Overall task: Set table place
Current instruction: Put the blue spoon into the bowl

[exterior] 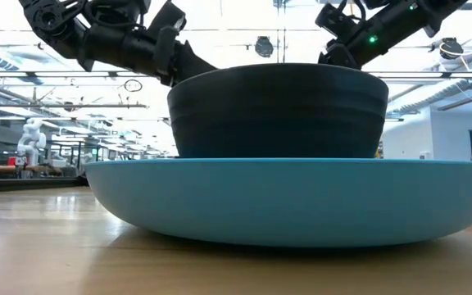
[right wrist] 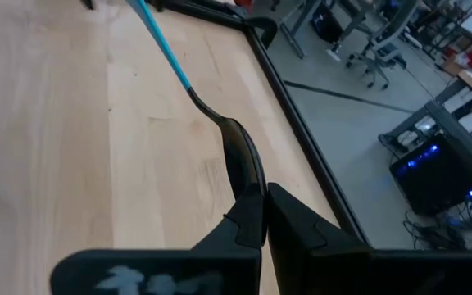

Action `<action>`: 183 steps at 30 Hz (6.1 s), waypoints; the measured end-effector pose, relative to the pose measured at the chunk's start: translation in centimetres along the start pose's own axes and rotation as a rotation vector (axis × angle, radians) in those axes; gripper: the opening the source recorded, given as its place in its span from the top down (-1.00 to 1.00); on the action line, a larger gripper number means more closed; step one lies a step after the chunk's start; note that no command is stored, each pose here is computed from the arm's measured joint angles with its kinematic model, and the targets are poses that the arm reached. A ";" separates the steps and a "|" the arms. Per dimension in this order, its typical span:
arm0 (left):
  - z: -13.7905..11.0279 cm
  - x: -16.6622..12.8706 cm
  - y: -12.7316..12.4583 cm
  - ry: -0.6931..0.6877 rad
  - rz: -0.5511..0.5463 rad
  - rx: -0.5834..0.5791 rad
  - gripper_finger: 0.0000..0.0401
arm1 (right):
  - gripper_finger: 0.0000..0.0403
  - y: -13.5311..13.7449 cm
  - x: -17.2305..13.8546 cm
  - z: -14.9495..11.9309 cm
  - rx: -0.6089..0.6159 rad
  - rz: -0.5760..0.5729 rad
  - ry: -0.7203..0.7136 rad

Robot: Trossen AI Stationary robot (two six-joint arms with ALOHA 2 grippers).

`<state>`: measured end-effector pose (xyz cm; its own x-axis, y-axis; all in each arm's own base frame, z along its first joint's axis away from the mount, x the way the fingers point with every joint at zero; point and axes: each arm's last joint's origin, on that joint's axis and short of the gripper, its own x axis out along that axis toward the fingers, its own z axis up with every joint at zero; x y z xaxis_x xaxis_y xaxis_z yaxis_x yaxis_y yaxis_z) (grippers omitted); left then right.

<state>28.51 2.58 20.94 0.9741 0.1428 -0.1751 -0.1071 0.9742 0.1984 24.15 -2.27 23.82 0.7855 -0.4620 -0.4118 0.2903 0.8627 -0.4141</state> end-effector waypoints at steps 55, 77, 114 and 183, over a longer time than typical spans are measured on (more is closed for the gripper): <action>0.6 0.0 0.1 -0.067 0.013 -0.068 0.22 | 1.00 0.4 -0.3 0.4 0.012 -0.041 -0.025; 0.5 0.0 0.3 -0.052 0.042 -0.035 0.95 | 1.00 0.4 -0.3 0.4 0.026 -0.041 -0.020; 0.3 0.0 0.1 -0.027 0.016 -0.011 0.97 | 0.88 0.6 -0.3 0.7 0.044 0.014 -0.061; 0.0 0.0 -0.2 -0.003 -0.006 -0.017 0.98 | 1.00 -2.3 -8.6 -2.9 0.148 0.375 -0.457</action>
<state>28.53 2.40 20.95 0.9755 0.1361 -0.1729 -0.1043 0.9779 0.1812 15.07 -0.89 25.95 0.9945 -0.0140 -0.1043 -0.0047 0.9842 -0.1769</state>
